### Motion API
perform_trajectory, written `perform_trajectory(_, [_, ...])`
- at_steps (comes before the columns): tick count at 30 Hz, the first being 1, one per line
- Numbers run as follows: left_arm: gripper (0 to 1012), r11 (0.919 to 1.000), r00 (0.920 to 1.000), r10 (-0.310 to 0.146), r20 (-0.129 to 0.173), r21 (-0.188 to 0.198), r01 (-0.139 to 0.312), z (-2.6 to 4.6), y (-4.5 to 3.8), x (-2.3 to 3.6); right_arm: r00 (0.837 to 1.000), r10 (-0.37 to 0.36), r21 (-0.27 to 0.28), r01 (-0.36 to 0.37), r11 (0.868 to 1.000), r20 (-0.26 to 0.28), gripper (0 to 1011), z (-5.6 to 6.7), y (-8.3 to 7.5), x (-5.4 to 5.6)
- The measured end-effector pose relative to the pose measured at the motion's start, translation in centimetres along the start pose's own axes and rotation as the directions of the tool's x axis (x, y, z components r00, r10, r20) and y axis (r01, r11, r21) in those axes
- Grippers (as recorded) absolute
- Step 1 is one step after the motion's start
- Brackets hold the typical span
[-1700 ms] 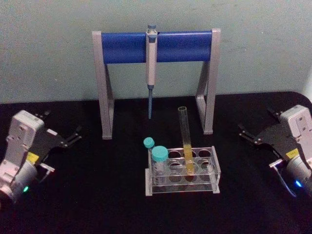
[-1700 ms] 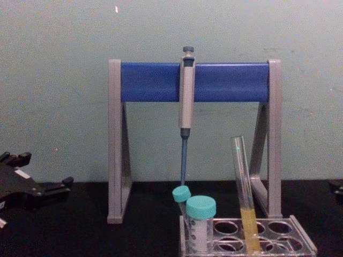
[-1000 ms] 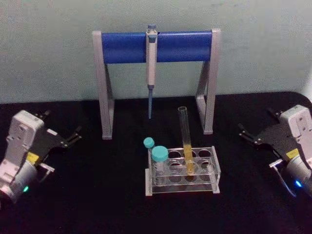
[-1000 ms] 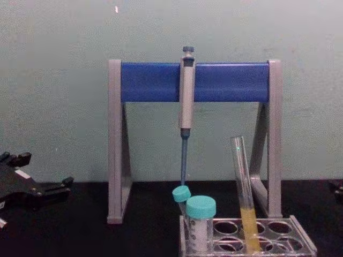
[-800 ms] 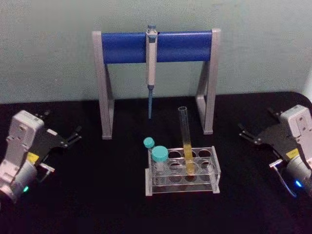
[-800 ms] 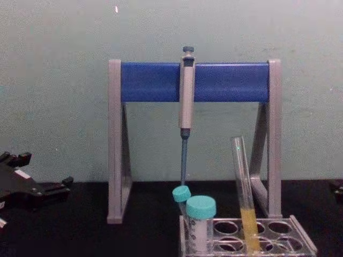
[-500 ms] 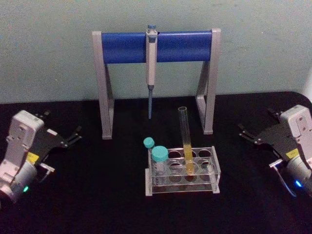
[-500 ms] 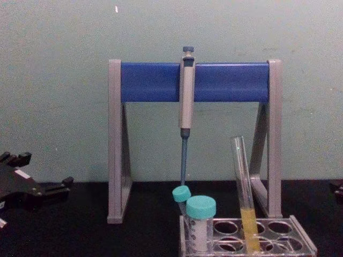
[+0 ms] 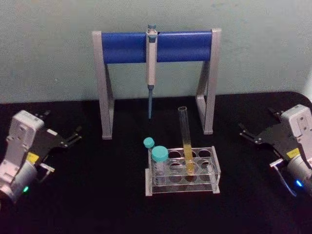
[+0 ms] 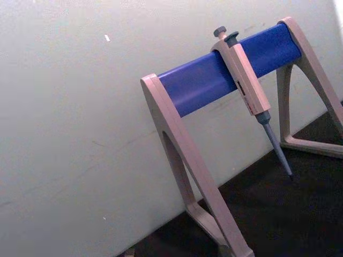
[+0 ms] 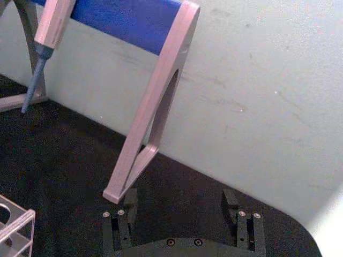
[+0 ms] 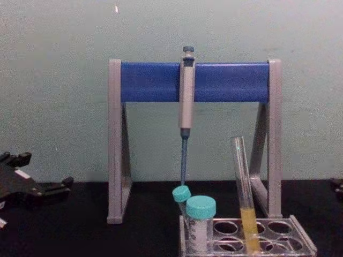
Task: Pick up the test tube from the test tube rack, shake it, then place it back into the test tube rack.
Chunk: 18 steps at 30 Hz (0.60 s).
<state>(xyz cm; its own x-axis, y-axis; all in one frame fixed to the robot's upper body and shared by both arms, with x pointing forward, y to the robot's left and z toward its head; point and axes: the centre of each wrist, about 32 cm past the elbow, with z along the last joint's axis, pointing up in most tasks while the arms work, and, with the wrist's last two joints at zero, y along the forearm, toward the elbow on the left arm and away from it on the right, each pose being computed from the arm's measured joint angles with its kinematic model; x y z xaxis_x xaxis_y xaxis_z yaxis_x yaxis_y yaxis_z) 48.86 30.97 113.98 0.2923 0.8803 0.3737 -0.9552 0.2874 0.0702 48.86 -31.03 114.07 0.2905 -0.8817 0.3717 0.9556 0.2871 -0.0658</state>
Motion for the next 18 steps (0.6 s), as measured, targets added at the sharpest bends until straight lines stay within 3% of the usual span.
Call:
perform_trajectory(11, [1001,1.0,1.0,0.0,0.0,0.0,0.0,0.0,0.0,0.0,0.998,0.038,0.091,-0.034,0.995,-0.041,1000,1.2,0.0,0.1])
perform_trajectory(18, [1001,1.0,1.0,0.0,0.0,0.0,0.0,0.0,0.0,0.0,0.988,0.126,0.177,-0.11,0.978,-0.084,1000,2.5,0.2,-0.1])
